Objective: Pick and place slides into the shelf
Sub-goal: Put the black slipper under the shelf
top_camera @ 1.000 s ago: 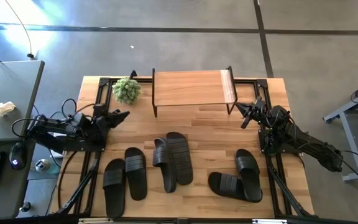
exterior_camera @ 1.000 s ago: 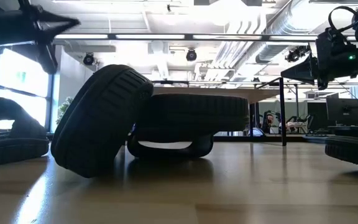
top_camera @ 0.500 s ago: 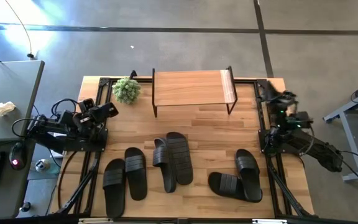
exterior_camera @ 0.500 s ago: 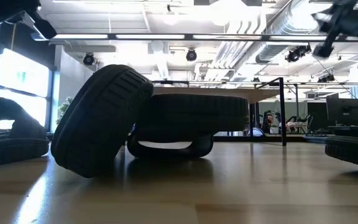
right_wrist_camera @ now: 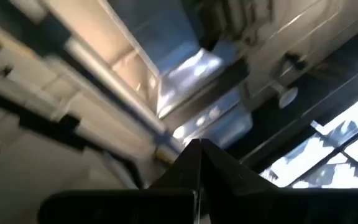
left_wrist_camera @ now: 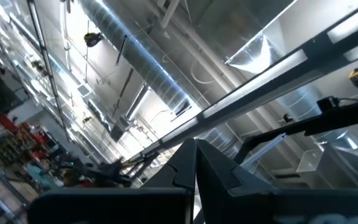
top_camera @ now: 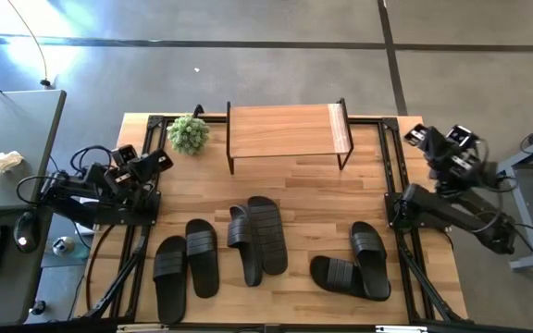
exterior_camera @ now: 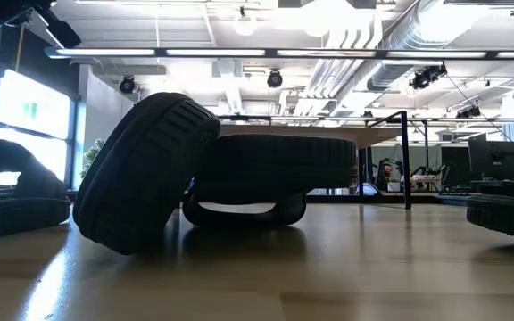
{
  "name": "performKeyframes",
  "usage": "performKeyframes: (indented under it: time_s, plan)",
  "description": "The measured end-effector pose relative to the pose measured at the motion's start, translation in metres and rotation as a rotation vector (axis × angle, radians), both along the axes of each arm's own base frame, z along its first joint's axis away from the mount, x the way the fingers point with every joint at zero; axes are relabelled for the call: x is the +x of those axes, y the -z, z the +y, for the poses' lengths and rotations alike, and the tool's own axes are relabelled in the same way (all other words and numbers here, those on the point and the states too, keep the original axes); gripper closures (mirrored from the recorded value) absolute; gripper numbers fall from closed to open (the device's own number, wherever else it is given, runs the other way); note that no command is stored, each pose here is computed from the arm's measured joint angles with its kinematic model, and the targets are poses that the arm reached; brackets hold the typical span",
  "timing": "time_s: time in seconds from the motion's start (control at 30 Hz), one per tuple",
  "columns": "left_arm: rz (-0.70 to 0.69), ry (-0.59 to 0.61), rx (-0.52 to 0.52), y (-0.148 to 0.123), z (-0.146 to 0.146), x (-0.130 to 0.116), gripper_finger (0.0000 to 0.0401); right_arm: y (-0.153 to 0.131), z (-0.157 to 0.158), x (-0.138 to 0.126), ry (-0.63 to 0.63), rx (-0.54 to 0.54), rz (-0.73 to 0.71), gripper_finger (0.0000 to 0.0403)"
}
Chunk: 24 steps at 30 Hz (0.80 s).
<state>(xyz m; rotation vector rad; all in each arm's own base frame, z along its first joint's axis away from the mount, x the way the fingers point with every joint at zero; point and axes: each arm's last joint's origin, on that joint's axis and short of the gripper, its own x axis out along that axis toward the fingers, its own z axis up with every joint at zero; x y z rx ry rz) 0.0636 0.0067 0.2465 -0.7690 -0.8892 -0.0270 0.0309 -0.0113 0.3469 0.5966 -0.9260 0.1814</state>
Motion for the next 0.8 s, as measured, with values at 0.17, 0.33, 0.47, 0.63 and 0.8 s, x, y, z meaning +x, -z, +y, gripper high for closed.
performKeyframes:
  time_s: [0.17,0.33,0.47,0.63,0.8]
  plan:
    - [0.007,-0.022,0.059,-0.005,-0.001,-0.001,0.04,-0.057,0.007,0.005,-0.12,-0.224,0.26,0.0402]
    - [0.051,-0.022,0.062,-0.002,-0.001,0.002,0.04,-0.098,0.002,0.024,-0.233,-0.381,0.532,0.0402]
    - [0.079,-0.009,0.052,0.0,-0.001,0.004,0.04,-0.126,-0.005,0.041,-0.385,-0.397,0.681,0.0402]
    - [0.083,-0.006,0.048,0.001,-0.001,0.004,0.04,-0.138,-0.008,0.047,-0.48,-0.253,0.937,0.0402]
    - [0.084,-0.009,0.045,0.001,-0.001,0.004,0.04,-0.121,-0.003,0.033,-0.441,-0.022,1.374,0.0402]
